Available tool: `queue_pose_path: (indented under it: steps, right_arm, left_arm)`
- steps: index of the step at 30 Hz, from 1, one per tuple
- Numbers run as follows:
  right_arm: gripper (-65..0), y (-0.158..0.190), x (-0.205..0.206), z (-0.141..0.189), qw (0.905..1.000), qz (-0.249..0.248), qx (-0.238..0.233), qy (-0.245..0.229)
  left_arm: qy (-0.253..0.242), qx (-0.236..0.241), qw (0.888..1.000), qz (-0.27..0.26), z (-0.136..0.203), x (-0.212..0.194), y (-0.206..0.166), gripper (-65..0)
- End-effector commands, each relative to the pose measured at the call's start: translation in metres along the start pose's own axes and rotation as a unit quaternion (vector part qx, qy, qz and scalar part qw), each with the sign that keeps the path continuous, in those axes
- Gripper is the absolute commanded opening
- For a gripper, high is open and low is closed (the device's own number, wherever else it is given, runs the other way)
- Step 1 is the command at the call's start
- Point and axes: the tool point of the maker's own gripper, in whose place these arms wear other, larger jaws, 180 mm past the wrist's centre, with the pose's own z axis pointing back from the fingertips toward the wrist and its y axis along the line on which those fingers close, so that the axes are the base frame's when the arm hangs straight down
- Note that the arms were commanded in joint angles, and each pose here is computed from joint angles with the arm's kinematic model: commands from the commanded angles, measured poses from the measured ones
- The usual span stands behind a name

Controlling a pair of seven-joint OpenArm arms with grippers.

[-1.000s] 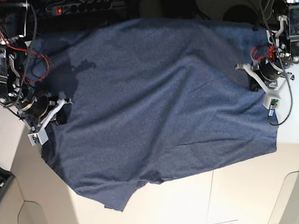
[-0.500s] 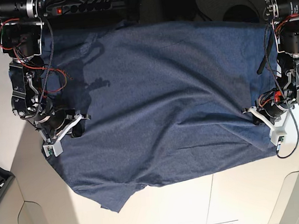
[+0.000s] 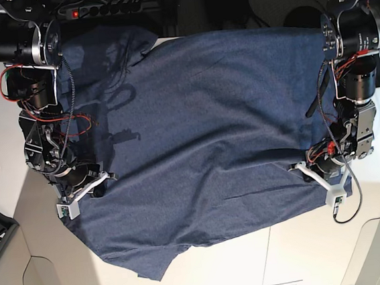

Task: Layout the t-shirt on the table in an organized manner, then fold the t-shirt properly
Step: 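Grasp the shirt edges with both grippers and pull them taut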

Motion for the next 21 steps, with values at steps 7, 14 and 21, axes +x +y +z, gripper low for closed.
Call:
queue_pose_path:
  steps: [7,14,21]
  right_arm:
    - [-65.0,-0.009,-0.004,0.001,0.9995,0.012,-0.017,0.024]
    - [-65.0,-0.009,-0.004,0.001,0.9995,0.011,-0.017,0.023]
    - [-65.0,-0.009,-0.005,0.001,0.9995,0.011,-0.017,0.025]
  left_arm:
    - [-0.02,-0.019,0.999,0.028,0.024,0.044,0.029,-65.0]
    - [0.049,-0.11,0.993,0.013,0.073,0.043,0.029,-65.0]
    - [0.109,-0.12,0.987,-0.011,0.093,-0.011,0.025,-65.0]
